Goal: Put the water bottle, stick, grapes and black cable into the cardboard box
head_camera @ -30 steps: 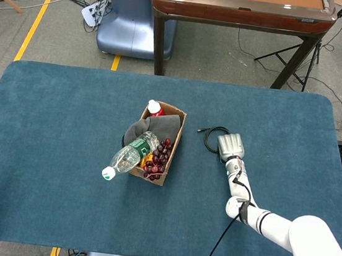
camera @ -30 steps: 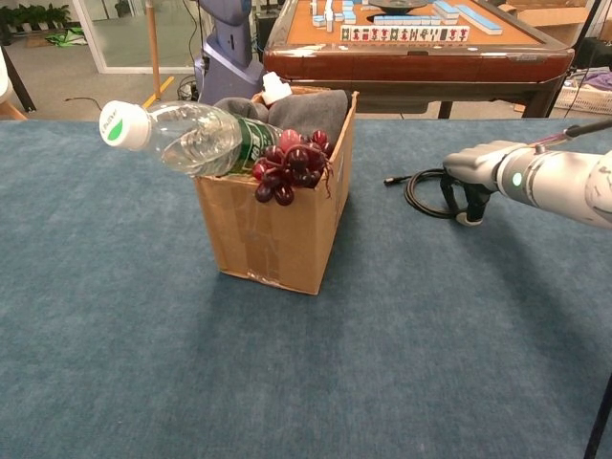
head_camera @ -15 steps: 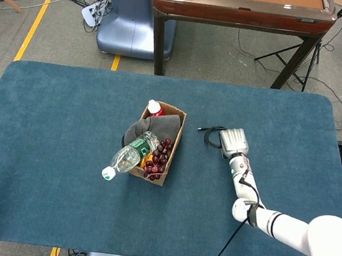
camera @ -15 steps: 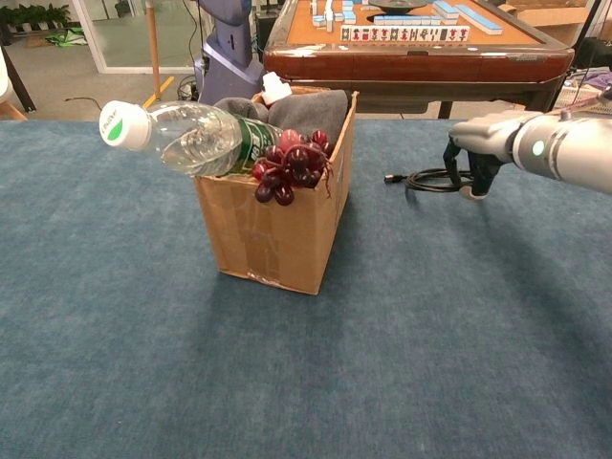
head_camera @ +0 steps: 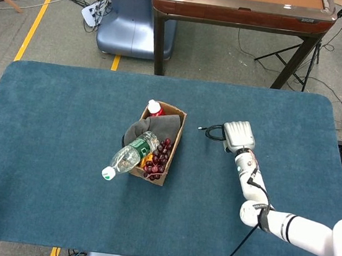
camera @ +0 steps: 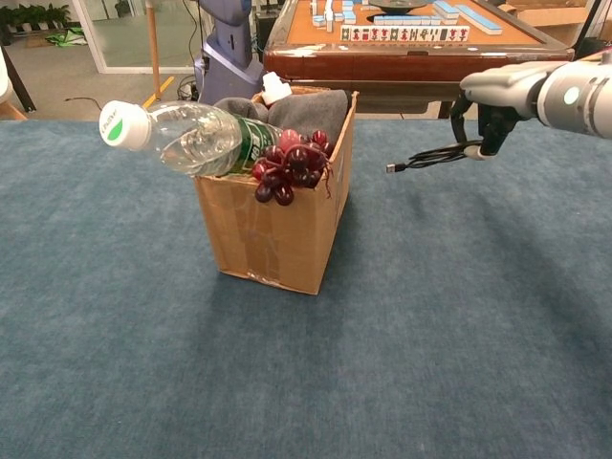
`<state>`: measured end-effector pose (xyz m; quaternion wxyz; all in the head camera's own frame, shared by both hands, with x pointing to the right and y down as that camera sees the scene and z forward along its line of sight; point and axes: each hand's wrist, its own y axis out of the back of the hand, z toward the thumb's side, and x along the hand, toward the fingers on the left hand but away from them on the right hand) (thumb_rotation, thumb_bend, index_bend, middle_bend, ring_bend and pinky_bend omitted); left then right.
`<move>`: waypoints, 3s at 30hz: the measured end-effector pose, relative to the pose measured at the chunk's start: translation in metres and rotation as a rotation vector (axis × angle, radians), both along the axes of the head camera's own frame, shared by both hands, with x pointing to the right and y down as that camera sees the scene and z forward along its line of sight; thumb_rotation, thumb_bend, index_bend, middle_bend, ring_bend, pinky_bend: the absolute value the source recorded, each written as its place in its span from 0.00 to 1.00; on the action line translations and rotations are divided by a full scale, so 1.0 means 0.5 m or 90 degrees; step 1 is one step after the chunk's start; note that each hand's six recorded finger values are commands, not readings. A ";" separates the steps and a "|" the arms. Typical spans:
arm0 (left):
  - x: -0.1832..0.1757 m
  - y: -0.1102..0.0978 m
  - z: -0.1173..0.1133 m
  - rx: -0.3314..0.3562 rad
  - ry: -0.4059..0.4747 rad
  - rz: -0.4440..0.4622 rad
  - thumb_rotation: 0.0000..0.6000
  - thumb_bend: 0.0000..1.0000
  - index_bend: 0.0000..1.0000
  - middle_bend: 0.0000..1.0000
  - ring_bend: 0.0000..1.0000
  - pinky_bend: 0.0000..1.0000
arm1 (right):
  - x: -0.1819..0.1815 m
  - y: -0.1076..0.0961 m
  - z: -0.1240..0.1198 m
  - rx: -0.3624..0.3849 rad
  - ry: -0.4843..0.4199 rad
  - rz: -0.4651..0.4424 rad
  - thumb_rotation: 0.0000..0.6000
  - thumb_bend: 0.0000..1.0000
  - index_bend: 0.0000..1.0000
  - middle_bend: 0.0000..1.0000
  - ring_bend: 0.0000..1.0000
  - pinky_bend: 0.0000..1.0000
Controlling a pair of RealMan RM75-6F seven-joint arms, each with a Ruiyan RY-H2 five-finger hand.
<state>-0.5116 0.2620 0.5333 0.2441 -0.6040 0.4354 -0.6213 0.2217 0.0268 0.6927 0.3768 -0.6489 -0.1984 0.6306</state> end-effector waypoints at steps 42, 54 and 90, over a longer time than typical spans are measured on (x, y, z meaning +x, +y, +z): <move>0.002 0.000 -0.005 0.004 0.006 -0.001 1.00 0.19 0.50 0.24 0.40 0.67 | -0.210 -0.009 -0.245 0.168 -0.286 -0.077 1.00 0.55 0.70 1.00 1.00 1.00; 0.001 -0.001 -0.012 0.008 0.014 -0.004 1.00 0.19 0.50 0.24 0.40 0.67 | -0.299 0.051 -0.144 0.125 -0.279 -0.158 1.00 0.04 0.32 1.00 1.00 1.00; 0.033 -0.006 -0.022 0.053 0.021 0.037 1.00 0.19 0.42 0.25 0.40 0.67 | 0.208 0.204 -0.311 0.228 -0.032 -0.047 1.00 0.00 0.31 0.51 0.49 0.60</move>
